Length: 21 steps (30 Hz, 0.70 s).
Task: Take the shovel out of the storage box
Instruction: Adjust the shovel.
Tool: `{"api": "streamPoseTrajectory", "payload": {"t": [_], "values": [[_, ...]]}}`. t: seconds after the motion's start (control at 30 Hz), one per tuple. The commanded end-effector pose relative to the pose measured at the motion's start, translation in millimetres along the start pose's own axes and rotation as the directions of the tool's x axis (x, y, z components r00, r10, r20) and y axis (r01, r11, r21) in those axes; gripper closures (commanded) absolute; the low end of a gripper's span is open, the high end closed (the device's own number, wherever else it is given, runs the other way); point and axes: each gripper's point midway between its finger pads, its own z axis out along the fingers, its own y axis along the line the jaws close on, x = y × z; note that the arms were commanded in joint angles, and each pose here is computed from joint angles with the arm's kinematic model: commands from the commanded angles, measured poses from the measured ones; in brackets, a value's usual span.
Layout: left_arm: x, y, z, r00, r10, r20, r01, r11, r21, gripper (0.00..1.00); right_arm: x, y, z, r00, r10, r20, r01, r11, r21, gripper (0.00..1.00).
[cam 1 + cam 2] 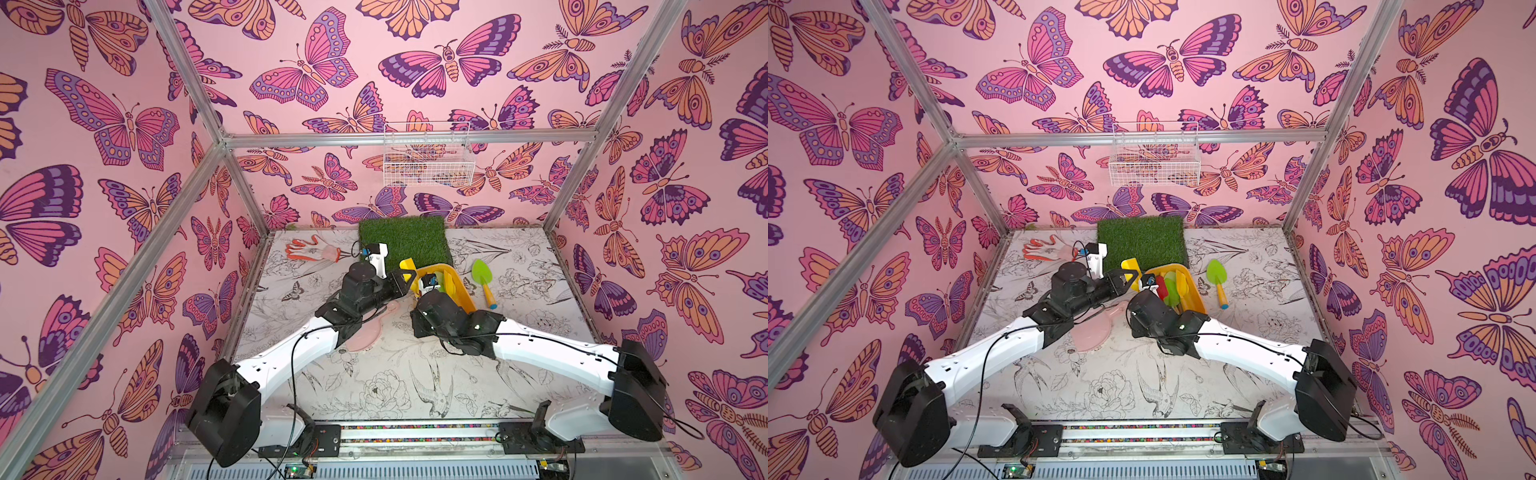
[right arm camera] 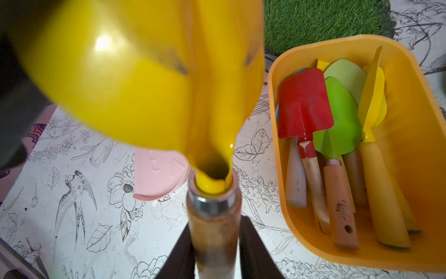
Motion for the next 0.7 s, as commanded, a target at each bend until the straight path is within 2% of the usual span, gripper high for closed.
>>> {"api": "streamPoseTrajectory", "payload": {"t": [0.0,0.03,0.17,0.27,0.37,0.5,0.67], "values": [[-17.2,-14.2,-1.7,0.999,0.001,0.039,-0.002,0.999,0.035,1.00,6.3,-6.9,-1.5,1.000,-0.002,-0.002,0.002,1.000,0.021,0.75],[-16.8,-14.1,-1.2,0.999,0.001,0.036,-0.002,0.999,0.036,1.00,6.1,-7.2,-2.3,1.000,-0.005,0.000,0.005,1.000,0.020,0.79],[-16.5,-11.1,-3.4,0.999,0.013,0.032,-0.015,0.999,0.036,0.55,1.6,-9.9,-8.9,1.000,-0.019,0.017,0.018,0.999,0.026,0.87],[-14.1,-12.4,-5.2,0.998,0.057,-0.001,-0.057,0.997,0.061,0.32,0.4,-11.3,-13.7,1.000,-0.020,0.004,0.020,1.000,-0.018,0.89],[-12.9,-9.5,-9.1,0.997,0.071,-0.039,-0.067,0.994,0.090,0.22,1.1,-7.6,-18.5,0.999,-0.004,-0.038,-0.002,0.988,-0.154,0.90],[-11.1,-3.4,-15.4,0.992,0.086,-0.088,-0.074,0.989,0.130,0.20,-1.1,-3.9,-34.3,0.997,0.002,-0.083,-0.028,0.946,-0.323,0.90],[-13.1,-1.8,-26.2,0.986,0.142,-0.089,-0.123,0.974,0.189,0.21,-11.4,2.6,-63.1,0.990,0.029,-0.139,-0.100,0.837,-0.539,0.91]]}}
